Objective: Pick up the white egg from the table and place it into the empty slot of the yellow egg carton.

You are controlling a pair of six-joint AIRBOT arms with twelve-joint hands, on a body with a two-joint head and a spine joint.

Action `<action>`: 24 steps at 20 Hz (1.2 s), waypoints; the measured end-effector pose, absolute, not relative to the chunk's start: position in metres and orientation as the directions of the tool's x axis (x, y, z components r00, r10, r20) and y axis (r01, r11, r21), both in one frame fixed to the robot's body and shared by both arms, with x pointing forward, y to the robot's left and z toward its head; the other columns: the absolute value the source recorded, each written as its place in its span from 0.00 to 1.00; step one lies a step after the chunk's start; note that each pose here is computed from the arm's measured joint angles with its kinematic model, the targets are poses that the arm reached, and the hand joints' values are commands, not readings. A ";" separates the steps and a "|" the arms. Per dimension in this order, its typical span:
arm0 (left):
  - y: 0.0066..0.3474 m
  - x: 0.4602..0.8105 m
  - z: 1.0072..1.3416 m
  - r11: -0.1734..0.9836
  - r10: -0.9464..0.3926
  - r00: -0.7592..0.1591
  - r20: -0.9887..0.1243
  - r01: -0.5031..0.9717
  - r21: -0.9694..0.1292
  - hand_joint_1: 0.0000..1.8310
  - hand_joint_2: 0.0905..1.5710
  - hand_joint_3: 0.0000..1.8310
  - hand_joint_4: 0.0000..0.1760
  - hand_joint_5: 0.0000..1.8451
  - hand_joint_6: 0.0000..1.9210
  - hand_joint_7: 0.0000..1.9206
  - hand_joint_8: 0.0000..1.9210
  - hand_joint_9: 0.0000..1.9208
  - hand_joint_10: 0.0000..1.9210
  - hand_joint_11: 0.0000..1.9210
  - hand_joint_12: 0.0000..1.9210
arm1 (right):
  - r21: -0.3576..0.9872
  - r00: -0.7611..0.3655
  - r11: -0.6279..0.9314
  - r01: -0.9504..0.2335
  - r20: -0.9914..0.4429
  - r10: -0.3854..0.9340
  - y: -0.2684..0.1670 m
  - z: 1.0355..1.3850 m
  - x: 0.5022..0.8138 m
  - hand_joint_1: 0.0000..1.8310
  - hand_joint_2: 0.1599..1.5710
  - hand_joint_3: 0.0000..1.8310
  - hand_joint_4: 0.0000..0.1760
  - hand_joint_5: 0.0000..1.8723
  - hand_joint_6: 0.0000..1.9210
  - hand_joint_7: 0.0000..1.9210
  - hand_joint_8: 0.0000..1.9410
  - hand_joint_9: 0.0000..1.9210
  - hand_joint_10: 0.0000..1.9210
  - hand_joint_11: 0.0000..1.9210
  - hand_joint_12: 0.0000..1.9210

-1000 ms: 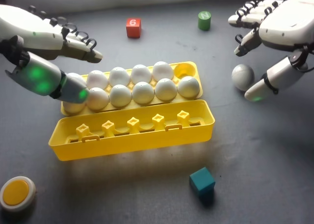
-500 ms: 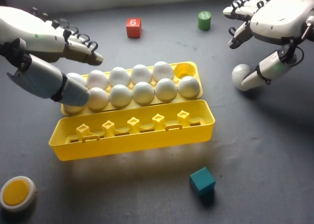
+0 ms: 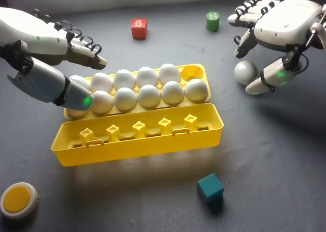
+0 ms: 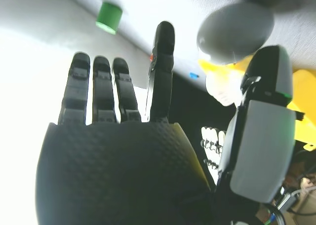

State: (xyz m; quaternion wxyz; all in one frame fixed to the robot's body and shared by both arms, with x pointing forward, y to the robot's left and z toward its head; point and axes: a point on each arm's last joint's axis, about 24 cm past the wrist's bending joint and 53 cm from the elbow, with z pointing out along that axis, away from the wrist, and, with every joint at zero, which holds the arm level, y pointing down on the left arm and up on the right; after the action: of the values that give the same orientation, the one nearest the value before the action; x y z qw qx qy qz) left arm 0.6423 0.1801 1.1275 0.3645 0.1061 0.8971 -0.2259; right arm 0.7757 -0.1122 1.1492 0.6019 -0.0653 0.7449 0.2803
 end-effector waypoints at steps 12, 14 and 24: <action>0.180 0.643 1.128 0.875 0.024 -0.710 -0.703 0.355 -0.328 0.00 0.80 0.00 0.00 0.11 0.00 0.08 0.00 0.06 0.00 0.00 0.12 | 0.344 -0.271 0.828 -0.443 -0.932 0.242 -0.105 1.148 0.774 0.41 0.50 0.01 0.23 0.44 0.01 0.00 0.00 0.00 0.00 0.00 0.00; 0.180 0.643 1.128 0.875 0.024 -0.711 -0.703 0.355 -0.329 0.00 0.80 0.00 0.00 0.08 0.00 0.06 0.00 0.04 0.00 0.00 0.07 | 0.346 -0.272 0.825 -0.447 -0.931 0.243 -0.101 1.147 0.774 0.41 0.49 0.00 0.15 0.43 0.00 0.00 0.00 0.00 0.00 0.00 0.00; 0.180 0.643 1.128 0.875 0.024 -0.710 -0.703 0.355 -0.328 0.00 0.80 0.00 0.00 0.10 0.00 0.08 0.00 0.06 0.00 0.00 0.10 | 0.347 -0.268 0.824 -0.449 -0.931 0.246 -0.101 1.148 0.774 0.53 0.53 0.00 0.07 0.53 0.02 0.00 0.00 0.00 0.00 0.00 0.00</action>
State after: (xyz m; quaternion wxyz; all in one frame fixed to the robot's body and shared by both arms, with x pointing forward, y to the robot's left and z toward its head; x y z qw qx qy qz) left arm 0.6428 0.1802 1.1279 0.3656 0.1057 0.8967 -0.2261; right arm 0.7738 -0.1012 1.1485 0.6011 -0.0683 0.7420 0.2889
